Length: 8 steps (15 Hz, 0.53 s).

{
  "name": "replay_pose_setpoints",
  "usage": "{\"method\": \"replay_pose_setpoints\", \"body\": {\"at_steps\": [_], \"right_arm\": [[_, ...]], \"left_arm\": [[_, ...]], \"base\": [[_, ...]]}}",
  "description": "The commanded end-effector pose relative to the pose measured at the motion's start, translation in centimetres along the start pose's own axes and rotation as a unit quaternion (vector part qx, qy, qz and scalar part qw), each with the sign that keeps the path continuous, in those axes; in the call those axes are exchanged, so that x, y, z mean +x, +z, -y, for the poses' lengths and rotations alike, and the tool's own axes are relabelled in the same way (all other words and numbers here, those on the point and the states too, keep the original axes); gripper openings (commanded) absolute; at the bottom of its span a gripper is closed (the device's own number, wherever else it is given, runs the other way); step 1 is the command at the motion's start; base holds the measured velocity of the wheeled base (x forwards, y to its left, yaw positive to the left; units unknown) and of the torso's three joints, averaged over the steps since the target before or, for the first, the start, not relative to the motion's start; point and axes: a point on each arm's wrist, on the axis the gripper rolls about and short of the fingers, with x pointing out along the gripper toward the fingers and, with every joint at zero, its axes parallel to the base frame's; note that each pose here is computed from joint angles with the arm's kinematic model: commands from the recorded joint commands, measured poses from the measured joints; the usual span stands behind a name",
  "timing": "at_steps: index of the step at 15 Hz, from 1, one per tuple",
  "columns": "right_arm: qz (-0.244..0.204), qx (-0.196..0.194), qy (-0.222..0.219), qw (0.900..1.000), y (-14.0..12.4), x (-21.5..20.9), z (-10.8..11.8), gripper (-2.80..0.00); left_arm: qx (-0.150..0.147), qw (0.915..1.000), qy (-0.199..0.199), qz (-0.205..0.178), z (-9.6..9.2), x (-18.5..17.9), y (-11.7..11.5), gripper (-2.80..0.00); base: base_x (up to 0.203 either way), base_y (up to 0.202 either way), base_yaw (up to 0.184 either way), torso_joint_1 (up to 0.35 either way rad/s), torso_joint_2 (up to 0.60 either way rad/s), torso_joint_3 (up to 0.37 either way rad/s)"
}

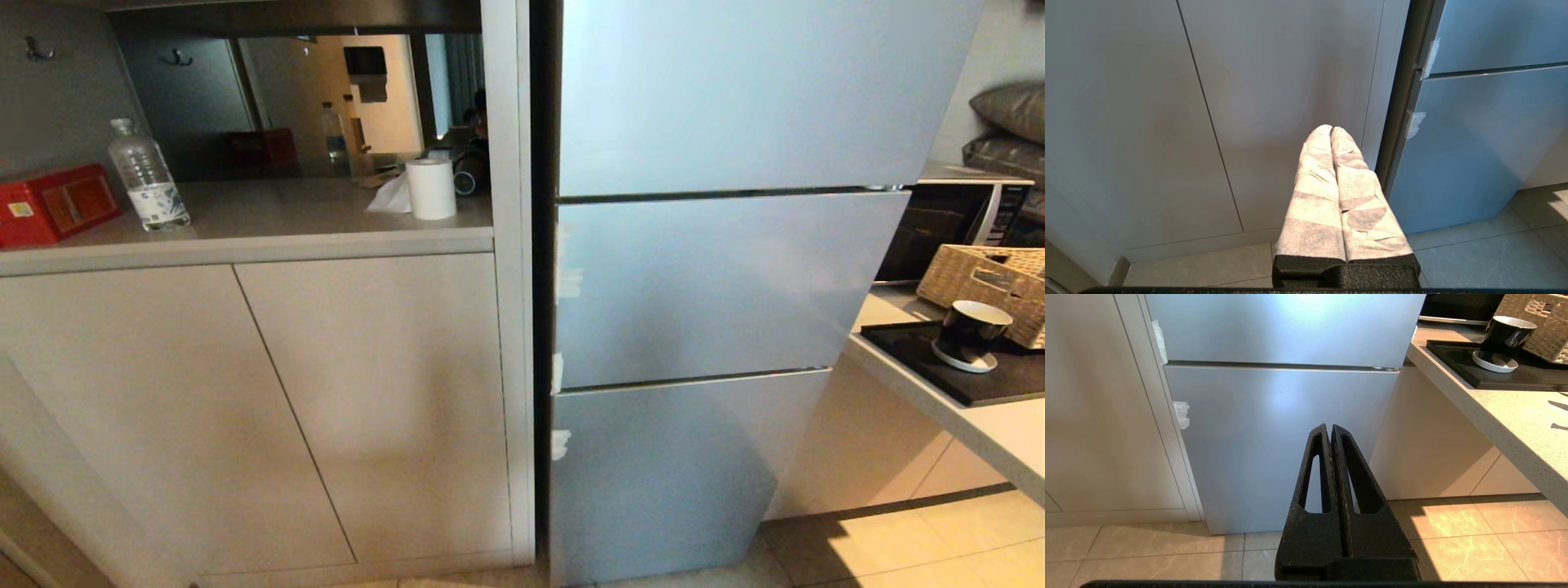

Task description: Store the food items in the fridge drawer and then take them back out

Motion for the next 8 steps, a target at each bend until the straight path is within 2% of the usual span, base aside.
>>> {"method": "replay_pose_setpoints", "body": {"at_steps": [1, 5, 8], "right_arm": [[-0.002, 0.001, -0.002, 1.0, -0.03, 0.02, 0.01, -2.8], [-0.001, 0.001, 0.001, 1.0, 0.01, 0.02, -0.01, -2.8], [0.0, 0.045, -0.004, 0.999, 0.02, 0.02, 0.02, -2.8]], "left_arm": [[0.0, 1.0, 0.0, 0.001, 0.0, -0.02, 0.0, -2.8], [0.0, 1.0, 0.0, 0.001, 0.0, -0.02, 0.0, -2.8], [0.0, 1.0, 0.0, 0.001, 0.0, -0.02, 0.0, -2.8]], "base": [[0.0, 0.0, 0.0, 0.0, 0.0, 0.0], [0.0, 0.0, 0.0, 0.0, 0.0, 0.0], [0.0, 0.0, 0.0, 0.0, 0.0, 0.0]]}}
